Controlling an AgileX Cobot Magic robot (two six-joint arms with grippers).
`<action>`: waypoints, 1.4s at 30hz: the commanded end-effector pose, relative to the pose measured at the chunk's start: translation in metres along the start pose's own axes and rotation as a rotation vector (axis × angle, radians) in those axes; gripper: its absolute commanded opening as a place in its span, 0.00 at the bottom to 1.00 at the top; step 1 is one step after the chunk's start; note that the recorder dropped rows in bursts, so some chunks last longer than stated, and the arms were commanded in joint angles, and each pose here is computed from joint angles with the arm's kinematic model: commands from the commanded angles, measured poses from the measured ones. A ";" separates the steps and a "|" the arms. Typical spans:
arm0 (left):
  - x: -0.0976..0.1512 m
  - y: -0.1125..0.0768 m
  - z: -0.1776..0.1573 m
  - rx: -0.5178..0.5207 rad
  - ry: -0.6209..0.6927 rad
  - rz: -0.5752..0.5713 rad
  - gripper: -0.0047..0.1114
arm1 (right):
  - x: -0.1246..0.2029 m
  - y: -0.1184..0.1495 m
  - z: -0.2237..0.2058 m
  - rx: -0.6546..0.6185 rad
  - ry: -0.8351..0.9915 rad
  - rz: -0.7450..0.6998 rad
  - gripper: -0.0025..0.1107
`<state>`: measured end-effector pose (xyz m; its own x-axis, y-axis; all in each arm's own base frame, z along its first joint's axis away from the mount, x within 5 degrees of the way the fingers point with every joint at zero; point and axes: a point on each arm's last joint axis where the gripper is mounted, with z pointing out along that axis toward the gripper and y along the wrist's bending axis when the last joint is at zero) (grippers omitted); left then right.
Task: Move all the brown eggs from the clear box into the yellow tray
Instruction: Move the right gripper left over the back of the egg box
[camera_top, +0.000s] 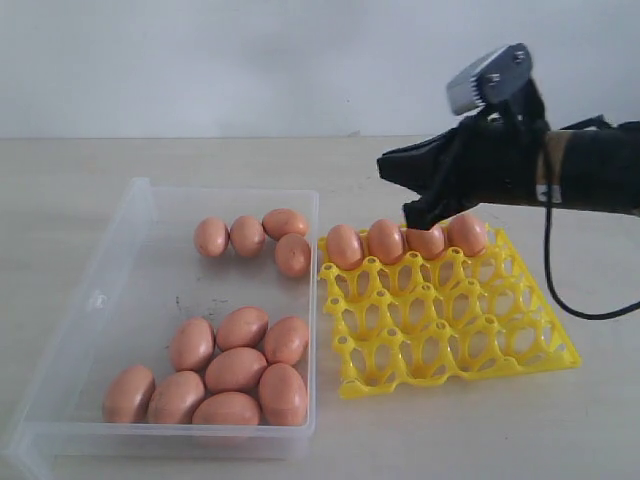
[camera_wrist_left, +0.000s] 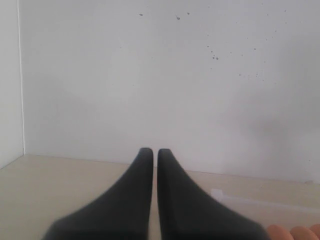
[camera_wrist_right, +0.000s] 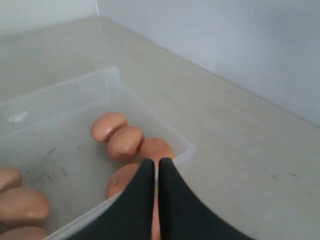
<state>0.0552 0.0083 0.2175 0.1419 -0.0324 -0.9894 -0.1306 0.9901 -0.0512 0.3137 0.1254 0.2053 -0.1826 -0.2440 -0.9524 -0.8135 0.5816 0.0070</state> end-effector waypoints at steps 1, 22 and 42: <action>0.000 0.000 0.000 0.003 0.000 0.009 0.07 | -0.014 0.024 0.028 0.172 0.220 -0.077 0.02; 0.000 0.000 0.000 0.003 0.000 0.009 0.07 | -0.100 0.085 0.053 0.341 0.539 0.047 0.02; 0.000 0.000 0.000 0.003 0.000 0.009 0.07 | -0.053 0.099 0.120 0.081 0.785 0.219 0.02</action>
<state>0.0552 0.0083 0.2175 0.1419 -0.0324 -0.9894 -0.1306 0.9901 -0.0512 0.3027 0.2803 0.2193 -0.6927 -0.5730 -0.4380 -0.6689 0.7375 0.0930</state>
